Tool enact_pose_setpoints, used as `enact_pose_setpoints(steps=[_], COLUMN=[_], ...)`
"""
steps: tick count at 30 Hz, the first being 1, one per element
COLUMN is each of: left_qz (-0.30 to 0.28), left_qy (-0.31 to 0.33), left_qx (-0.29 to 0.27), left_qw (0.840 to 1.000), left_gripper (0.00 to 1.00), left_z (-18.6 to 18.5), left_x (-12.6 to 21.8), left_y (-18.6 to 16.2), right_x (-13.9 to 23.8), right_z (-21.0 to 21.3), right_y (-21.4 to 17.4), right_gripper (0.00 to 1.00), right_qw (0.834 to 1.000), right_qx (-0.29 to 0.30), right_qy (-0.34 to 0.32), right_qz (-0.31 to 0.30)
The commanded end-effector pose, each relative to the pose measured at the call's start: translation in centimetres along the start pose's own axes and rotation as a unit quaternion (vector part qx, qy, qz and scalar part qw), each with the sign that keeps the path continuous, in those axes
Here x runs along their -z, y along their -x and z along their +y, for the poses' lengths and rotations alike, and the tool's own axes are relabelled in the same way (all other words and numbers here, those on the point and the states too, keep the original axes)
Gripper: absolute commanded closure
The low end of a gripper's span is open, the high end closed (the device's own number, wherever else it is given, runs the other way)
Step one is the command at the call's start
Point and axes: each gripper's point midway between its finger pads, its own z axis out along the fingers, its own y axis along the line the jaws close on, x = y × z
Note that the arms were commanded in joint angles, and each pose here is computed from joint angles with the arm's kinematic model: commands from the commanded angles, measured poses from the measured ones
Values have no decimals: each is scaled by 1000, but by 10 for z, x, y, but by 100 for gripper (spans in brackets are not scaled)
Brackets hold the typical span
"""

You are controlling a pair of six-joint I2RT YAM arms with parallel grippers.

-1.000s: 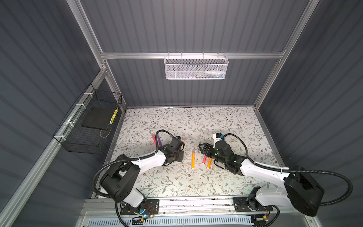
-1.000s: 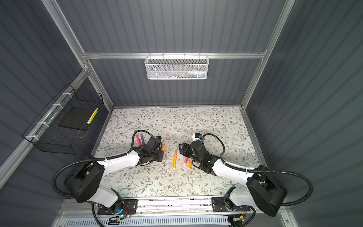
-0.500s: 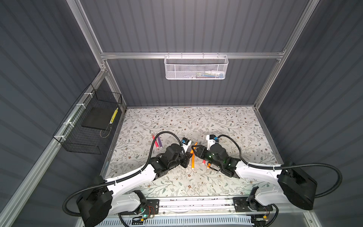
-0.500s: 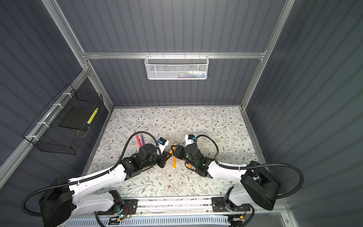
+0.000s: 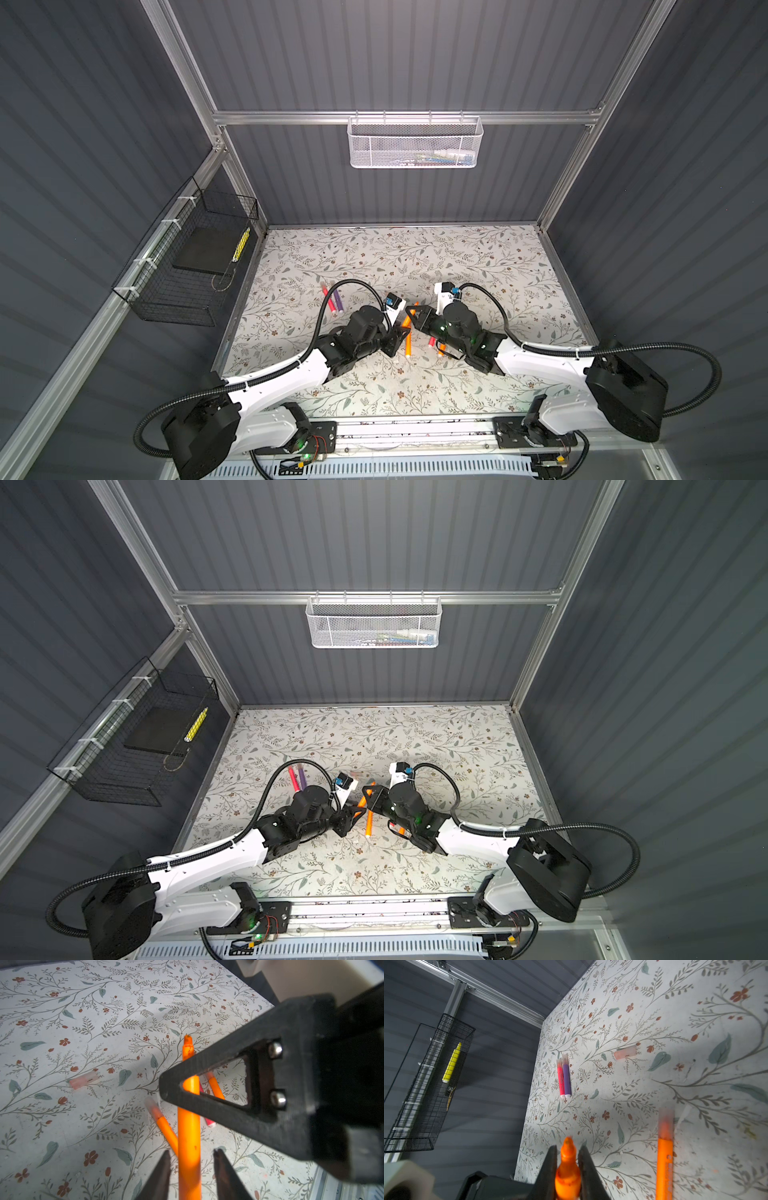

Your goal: Insert the pens into the pen caps

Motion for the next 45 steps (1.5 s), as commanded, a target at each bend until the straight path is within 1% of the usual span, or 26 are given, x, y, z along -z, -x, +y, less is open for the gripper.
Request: enact_pose_setpoints(steps=[1, 5, 7, 8, 12, 14, 16, 19, 21, 23, 24, 26, 27, 29, 30, 31, 32, 34, 37, 39, 42, 43, 45], left_qz=[-21, -29, -34, -36, -41, -43, -44, -48, -52, -54, -55, -56, -57, -59, -60, -60, -59, -61, -69, -72, -83, -88, -93], left_qy=[-15, -16, -11, -10, -8, -7, -5, -5, -9, -12, -14, -14, -12, -9, -7, -3, 6, 35, 81, 102, 108, 109, 107], left_qx=[-11, -10, -7, -7, -4, -2, -1, -2, -1, 0, -1, 0, 0, 2, 4, 7, 10, 21, 47, 77, 141, 153, 149], left_qw=[1000, 999, 999, 999, 999, 999, 999, 999, 999, 998, 998, 998, 998, 998, 998, 998, 998, 997, 993, 989, 981, 978, 979], left_gripper=[57, 57, 59, 61, 73, 74, 69, 56, 53, 52, 54, 65, 71, 86, 94, 100, 100, 100, 100, 100, 100, 100, 100], left_z=[-7, -7, -5, -5, -4, -3, -2, -1, -2, -3, -4, -4, -3, -3, -2, 0, 2, 13, 33, 50, 79, 85, 85], left_x=[-4, -8, -10, -10, -10, -10, -11, -11, -11, -11, -11, -10, -10, -9, -9, -8, -8, -5, 5, 16, 35, 42, 51], left_y=[7, 10, 12, 13, 14, 14, 13, 11, 11, 12, 12, 12, 13, 14, 14, 15, 15, 16, 14, 12, 6, 5, 4], right_x=[0, -1, -2, -3, -7, -9, -9, -8, -8, -8, -8, -9, -10, -11, -12, -13, -13, -11, -5, 2, 14, 17, 21], right_z=[6, 13, 15, 16, 16, 15, 16, 16, 16, 15, 15, 15, 15, 15, 15, 15, 15, 14, 8, 0, -14, -21, -32], right_y=[1, -1, -3, -4, -9, -10, -10, -10, -9, -9, -10, -10, -11, -13, -14, -14, -15, -13, -6, 2, 19, 26, 36], right_gripper=[98, 100, 100, 100, 100, 100, 100, 100, 100, 100, 100, 100, 100, 100, 96, 89, 81, 58, 39, 30, 26, 25, 24], right_qw=[999, 998, 998, 998, 997, 997, 996, 996, 996, 996, 995, 995, 996, 996, 996, 996, 996, 997, 999, 999, 998, 997, 993], right_qx=[-28, -40, -43, -44, -53, -59, -63, -66, -67, -69, -70, -70, -70, -69, -67, -65, -63, -52, -28, -13, 14, 23, 45], right_qy=[26, 43, 47, 49, 54, 56, 60, 63, 62, 62, 63, 63, 62, 62, 62, 63, 62, 58, 28, 2, -35, -52, -88], right_qz=[-12, -18, -18, -17, -12, -9, -9, -11, -14, -15, -15, -13, -12, -8, -6, -5, -4, -7, -18, -30, -47, -54, -58])
